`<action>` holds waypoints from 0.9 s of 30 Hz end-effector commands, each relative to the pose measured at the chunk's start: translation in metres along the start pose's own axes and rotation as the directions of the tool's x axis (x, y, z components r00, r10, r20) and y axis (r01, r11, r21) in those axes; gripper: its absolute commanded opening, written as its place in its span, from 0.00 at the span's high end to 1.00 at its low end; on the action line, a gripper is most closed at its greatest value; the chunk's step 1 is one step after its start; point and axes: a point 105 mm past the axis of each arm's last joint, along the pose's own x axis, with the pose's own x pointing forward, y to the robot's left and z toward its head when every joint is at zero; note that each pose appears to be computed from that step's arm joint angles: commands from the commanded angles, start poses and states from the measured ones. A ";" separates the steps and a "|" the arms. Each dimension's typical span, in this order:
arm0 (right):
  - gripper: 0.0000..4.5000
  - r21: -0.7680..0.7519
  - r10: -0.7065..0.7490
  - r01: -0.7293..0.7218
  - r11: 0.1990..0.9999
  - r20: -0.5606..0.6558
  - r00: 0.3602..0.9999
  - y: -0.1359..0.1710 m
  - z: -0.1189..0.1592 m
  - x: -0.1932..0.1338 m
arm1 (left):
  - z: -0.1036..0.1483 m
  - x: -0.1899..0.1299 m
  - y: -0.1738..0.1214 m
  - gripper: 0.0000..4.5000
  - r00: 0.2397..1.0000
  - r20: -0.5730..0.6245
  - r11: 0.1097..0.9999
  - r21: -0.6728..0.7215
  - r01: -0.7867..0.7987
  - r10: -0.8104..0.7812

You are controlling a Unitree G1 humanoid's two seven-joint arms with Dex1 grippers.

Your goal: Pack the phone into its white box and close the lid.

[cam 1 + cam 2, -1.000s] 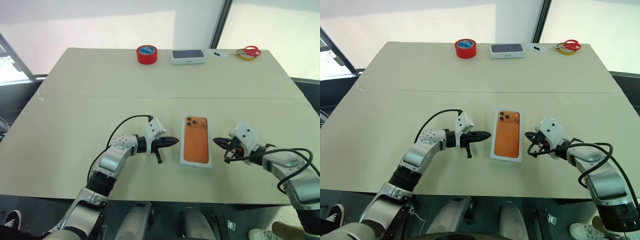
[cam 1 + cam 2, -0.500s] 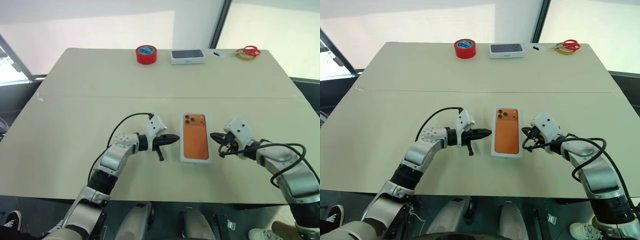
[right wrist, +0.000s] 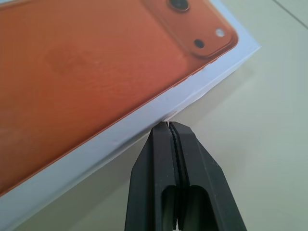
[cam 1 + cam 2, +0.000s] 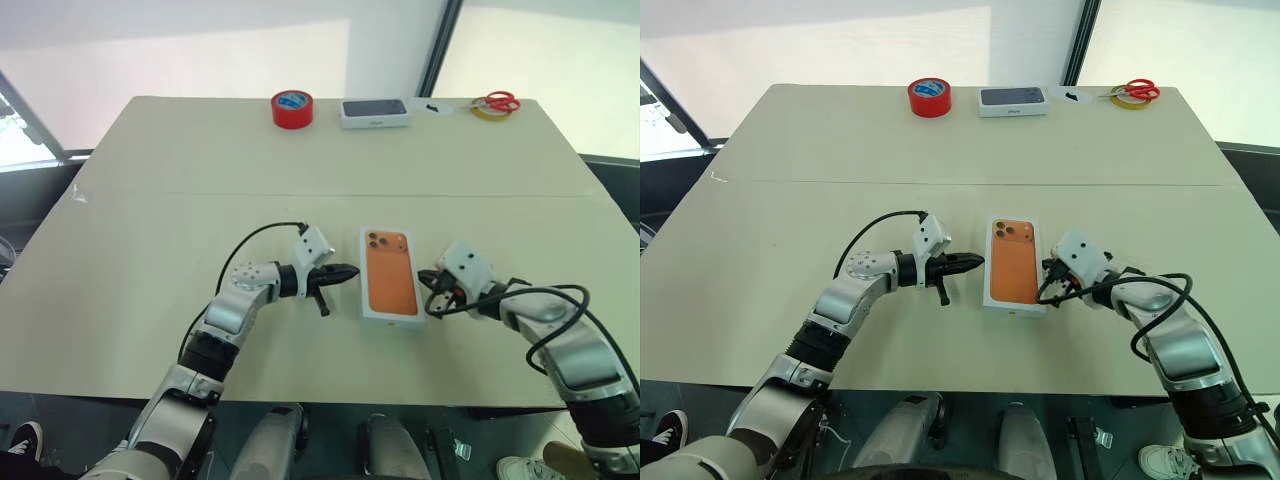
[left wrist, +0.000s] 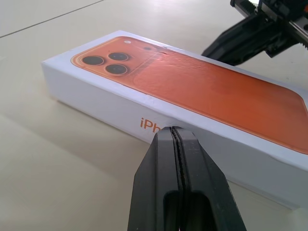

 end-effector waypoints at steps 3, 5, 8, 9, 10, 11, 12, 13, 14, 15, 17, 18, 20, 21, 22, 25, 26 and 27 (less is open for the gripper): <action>0.99 -0.028 -0.035 0.039 0.999 0.113 0.993 -0.013 0.027 -0.013 | 0.026 -0.011 0.005 1.00 0.996 0.082 0.999 0.026 -0.021 0.019; 0.99 0.017 -0.037 0.035 0.999 0.202 0.979 -0.018 0.043 -0.020 | 0.041 -0.011 0.005 1.00 0.991 0.133 1.000 0.013 -0.018 0.016; 0.99 0.051 0.025 -0.045 0.998 0.329 0.944 -0.011 0.066 -0.030 | 0.054 0.000 0.001 1.00 0.987 0.160 1.000 0.009 0.007 -0.009; 0.99 0.050 0.046 -0.067 0.996 0.343 0.938 -0.007 0.067 -0.030 | 0.053 0.006 -0.003 1.00 0.988 0.153 1.000 0.013 0.022 -0.024; 0.99 0.040 0.079 -0.099 0.994 0.341 0.937 0.000 0.067 -0.029 | 0.052 0.012 -0.007 1.00 0.989 0.142 0.999 0.016 0.039 -0.041; 0.99 0.018 0.113 -0.125 0.992 0.317 0.942 0.007 0.062 -0.027 | 0.049 0.018 -0.008 1.00 0.991 0.127 0.999 0.024 0.044 -0.047; 0.99 -0.015 0.146 -0.148 0.989 0.286 0.947 0.015 0.057 -0.024 | 0.045 0.023 -0.008 1.00 0.993 0.106 0.999 0.030 0.039 -0.042; 0.99 -0.053 0.177 -0.169 0.984 0.249 0.952 0.023 0.050 -0.021 | 0.040 0.027 -0.006 1.00 0.996 0.084 0.999 0.031 0.027 -0.029; 0.99 -0.095 0.198 -0.182 0.979 0.209 0.958 0.030 0.043 -0.018 | 0.034 0.030 -0.001 1.00 0.998 0.059 1.000 0.032 0.001 -0.003; 0.99 -0.128 0.213 -0.193 0.973 0.162 0.964 0.037 0.034 -0.014 | 0.024 0.032 0.007 1.00 0.999 0.012 0.997 0.051 -0.049 0.049; 0.99 -0.148 0.226 -0.211 0.966 0.094 0.970 0.048 0.019 -0.006 | 0.002 0.034 0.022 1.00 0.985 -0.096 0.984 0.119 -0.135 0.146; 0.99 -0.155 0.227 -0.213 0.965 0.076 0.971 0.051 0.014 -0.003 | -0.007 0.033 0.022 1.00 0.982 -0.126 0.987 0.099 -0.129 0.141; 1.00 -0.109 0.230 -0.221 0.969 0.074 0.970 0.053 0.011 0.000 | -0.018 0.030 0.016 0.94 0.984 -0.156 0.995 0.070 -0.077 0.087; 0.94 -0.069 0.232 -0.226 0.972 0.089 0.969 0.052 0.013 0.000 | -0.020 0.029 0.013 0.88 0.985 -0.159 0.996 0.062 -0.060 0.069; 0.88 -0.042 0.231 -0.228 0.973 0.112 0.966 0.049 0.017 -0.001 | -0.015 0.027 0.012 0.81 0.990 -0.128 0.997 0.046 -0.054 0.059; 0.59 -0.017 0.188 -0.188 0.982 0.164 0.968 0.033 0.028 -0.005 | 0.009 0.015 0.013 0.45 0.999 0.003 0.999 0.015 -0.048 0.048; 0.47 -0.003 0.181 -0.183 0.983 0.185 0.966 0.028 0.032 -0.007 | 0.016 0.010 0.013 0.34 0.998 0.038 0.999 0.022 -0.047 0.046; 0.35 0.013 0.173 -0.181 0.983 0.223 0.959 0.023 0.039 -0.011 | 0.026 0.000 0.016 0.22 0.995 0.083 0.999 0.008 -0.051 0.050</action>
